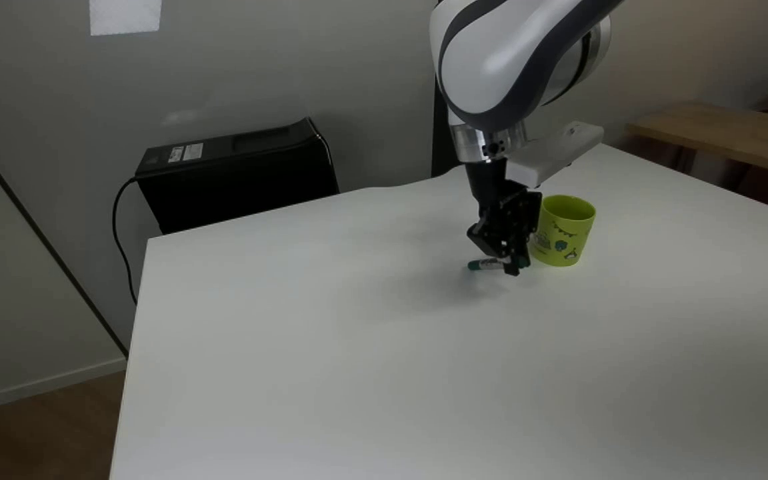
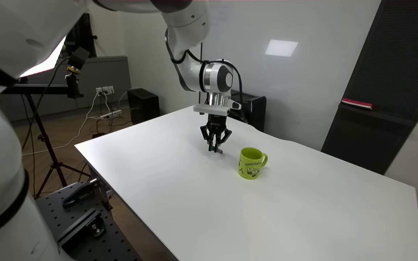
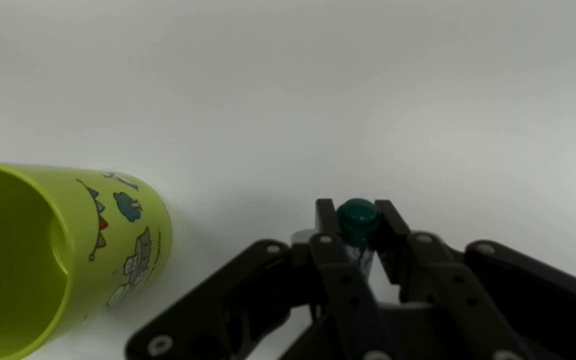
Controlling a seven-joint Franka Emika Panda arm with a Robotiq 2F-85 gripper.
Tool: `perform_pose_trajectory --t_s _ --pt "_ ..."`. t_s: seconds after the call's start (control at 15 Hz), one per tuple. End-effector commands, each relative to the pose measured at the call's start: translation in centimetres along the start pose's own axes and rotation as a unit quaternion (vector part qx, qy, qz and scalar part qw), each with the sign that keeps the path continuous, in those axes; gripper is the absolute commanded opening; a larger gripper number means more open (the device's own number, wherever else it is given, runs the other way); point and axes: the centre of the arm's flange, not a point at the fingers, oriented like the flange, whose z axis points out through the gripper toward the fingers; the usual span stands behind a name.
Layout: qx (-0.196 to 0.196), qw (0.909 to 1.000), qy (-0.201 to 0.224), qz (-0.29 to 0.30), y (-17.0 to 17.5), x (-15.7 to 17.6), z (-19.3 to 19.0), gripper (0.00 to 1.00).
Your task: Take the marker from the cup and put it on the table
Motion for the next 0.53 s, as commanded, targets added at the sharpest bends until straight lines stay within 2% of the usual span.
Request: perform_pose_trajectory --t_s 0.0,0.47 --pt "0.008 0.9996 0.025 0.008 0.07 0.28 -0.57 0.06" --pt "0.016 0.9984 0.053 0.012 -0.07 0.71 -0.86 0.06"
